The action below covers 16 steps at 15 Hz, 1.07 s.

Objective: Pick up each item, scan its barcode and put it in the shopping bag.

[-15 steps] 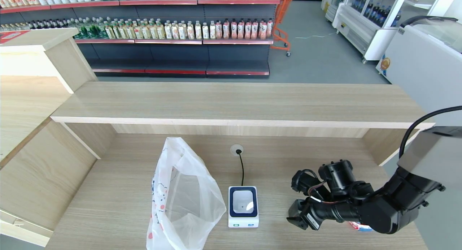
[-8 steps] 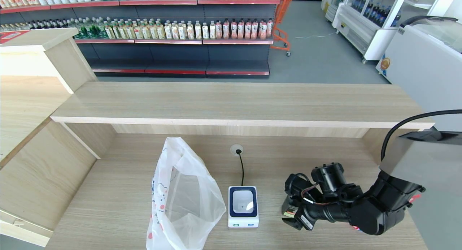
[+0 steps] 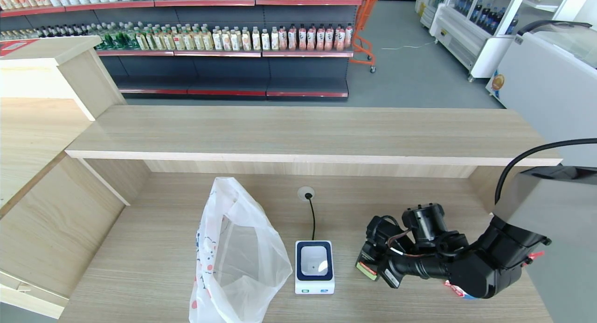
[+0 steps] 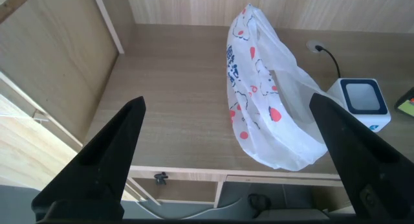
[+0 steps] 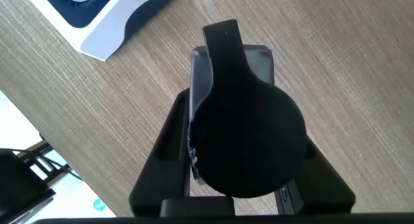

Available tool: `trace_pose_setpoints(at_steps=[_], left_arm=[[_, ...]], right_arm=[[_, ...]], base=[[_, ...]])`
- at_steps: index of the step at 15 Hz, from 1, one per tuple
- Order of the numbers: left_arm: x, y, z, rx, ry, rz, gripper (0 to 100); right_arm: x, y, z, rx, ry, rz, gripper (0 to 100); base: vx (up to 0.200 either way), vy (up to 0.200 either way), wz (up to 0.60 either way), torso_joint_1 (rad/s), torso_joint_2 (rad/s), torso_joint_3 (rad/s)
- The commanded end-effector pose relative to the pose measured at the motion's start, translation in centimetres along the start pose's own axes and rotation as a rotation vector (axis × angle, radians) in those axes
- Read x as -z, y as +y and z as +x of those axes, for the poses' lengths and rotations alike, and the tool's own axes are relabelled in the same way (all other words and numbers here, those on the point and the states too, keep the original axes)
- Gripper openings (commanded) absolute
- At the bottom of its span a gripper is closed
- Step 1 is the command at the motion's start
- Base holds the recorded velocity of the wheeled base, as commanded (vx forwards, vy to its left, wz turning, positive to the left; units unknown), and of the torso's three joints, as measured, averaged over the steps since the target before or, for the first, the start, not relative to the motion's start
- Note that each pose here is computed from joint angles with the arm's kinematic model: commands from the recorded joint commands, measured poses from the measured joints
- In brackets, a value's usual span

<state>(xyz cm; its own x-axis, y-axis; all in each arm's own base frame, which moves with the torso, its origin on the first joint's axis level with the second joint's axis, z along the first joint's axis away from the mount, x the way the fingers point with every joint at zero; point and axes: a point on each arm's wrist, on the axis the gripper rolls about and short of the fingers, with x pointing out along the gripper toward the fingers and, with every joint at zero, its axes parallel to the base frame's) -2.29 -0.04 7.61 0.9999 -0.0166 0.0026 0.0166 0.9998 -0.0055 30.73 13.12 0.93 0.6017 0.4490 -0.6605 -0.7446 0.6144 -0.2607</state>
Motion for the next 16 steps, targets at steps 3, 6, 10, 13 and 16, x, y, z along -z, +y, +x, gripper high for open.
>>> trace_pose_setpoints(at_steps=[3, 6, 10, 13, 16], left_arm=[[0.0, 0.0, 0.0, 0.000, -0.001, -0.001, 100], [0.0, 0.0, 0.0, 0.000, -0.001, -0.001, 100], [0.0, 0.0, 0.0, 0.000, -0.001, -0.001, 100], [0.0, 0.0, 0.0, 0.000, 0.001, -0.001, 100], [0.0, 0.0, 0.0, 0.000, -0.001, -0.001, 100]], right_arm=[[-0.8, 0.2, -3.8, 0.007, -0.054, 0.071, 0], [-1.1, 0.1, -8.8, 0.069, -0.135, 0.190, 0], [-0.4, -0.7, -16.4, 0.238, -0.251, 0.203, 0], [-0.7, -1.2, -18.2, 0.355, -0.266, -0.127, 0], [-0.8, -2.1, -18.7, 0.363, -0.352, -0.509, 0]], base=[[0.000, 0.000, 0.00, 0.000, 0.00, 0.000], [0.000, 0.000, 0.00, 0.000, 0.00, 0.000], [0.000, 0.000, 0.00, 0.000, 0.00, 0.000], [0.000, 0.000, 0.00, 0.000, 0.00, 0.000], [0.000, 0.000, 0.00, 0.000, 0.00, 0.000]])
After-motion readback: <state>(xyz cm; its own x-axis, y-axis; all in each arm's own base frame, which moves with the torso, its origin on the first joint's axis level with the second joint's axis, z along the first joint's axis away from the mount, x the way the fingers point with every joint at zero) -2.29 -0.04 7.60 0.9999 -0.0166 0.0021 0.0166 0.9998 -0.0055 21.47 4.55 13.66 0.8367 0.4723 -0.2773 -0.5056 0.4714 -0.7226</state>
